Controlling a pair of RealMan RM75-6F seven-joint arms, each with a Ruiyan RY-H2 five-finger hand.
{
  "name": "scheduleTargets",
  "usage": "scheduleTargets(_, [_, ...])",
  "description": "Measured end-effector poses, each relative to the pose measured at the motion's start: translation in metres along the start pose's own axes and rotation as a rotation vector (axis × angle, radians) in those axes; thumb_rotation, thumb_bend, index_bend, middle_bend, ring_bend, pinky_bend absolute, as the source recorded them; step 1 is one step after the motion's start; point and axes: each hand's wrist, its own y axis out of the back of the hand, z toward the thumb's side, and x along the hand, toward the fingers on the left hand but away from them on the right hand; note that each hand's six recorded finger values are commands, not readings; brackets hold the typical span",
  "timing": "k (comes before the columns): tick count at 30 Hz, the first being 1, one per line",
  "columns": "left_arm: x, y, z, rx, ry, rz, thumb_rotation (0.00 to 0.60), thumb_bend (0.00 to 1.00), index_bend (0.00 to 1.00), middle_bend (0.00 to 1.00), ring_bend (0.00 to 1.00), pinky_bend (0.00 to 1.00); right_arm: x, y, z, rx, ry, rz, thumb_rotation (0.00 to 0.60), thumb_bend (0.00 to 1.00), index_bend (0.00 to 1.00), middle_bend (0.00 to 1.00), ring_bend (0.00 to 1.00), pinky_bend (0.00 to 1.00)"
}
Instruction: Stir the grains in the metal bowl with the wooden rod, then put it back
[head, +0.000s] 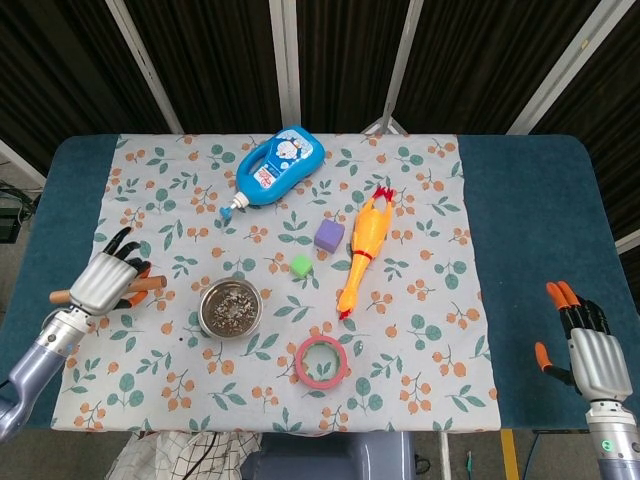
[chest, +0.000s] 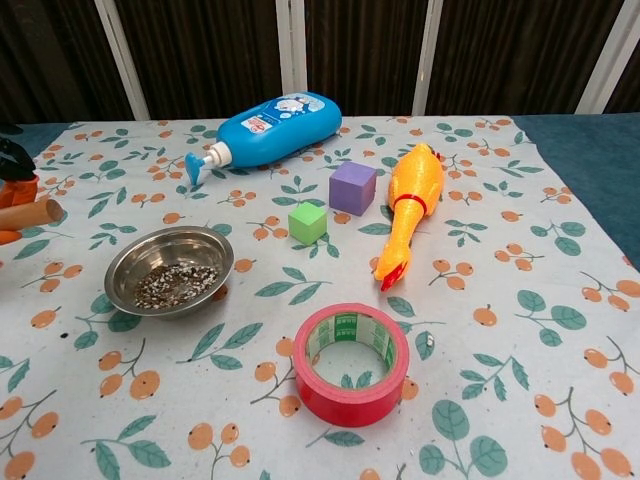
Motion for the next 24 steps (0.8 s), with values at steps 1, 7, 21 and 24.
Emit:
scheduleTargets(1, [-0.001,-0.002,0.0,0.015,-0.002,-0.01,0.6,0.68,0.6,0.68,0.23,0.02,0.0,0.0,0.0,0.0,-0.001,0.001,0.6,0.47,0.0,0.0,0.0,0.0])
scheduleTargets(7, [-0.001,-0.009,0.005,0.035,-0.006,-0.031,0.6,0.54,0.54,0.62,0.23,0.02,0.001,-0.001,0.0,0.004,0.0,0.002,0.6,0.48,0.0,0.0,0.0,0.0])
scheduleTargets(21, [0.001,-0.017,0.017,0.015,0.036,-0.055,0.6,0.31,0.32,0.31,0.14,0.0,0.002,-0.001,0.0,0.009,0.002,0.0,0.6,0.47,0.0,0.0,0.0,0.0])
scheduleTargets(24, [0.002,-0.014,0.019,-0.001,0.052,-0.044,0.6,0.31,0.31,0.29,0.12,0.0,0.002,-0.001,0.0,0.009,0.002,-0.001,0.6,0.47,0.0,0.0,0.0,0.0])
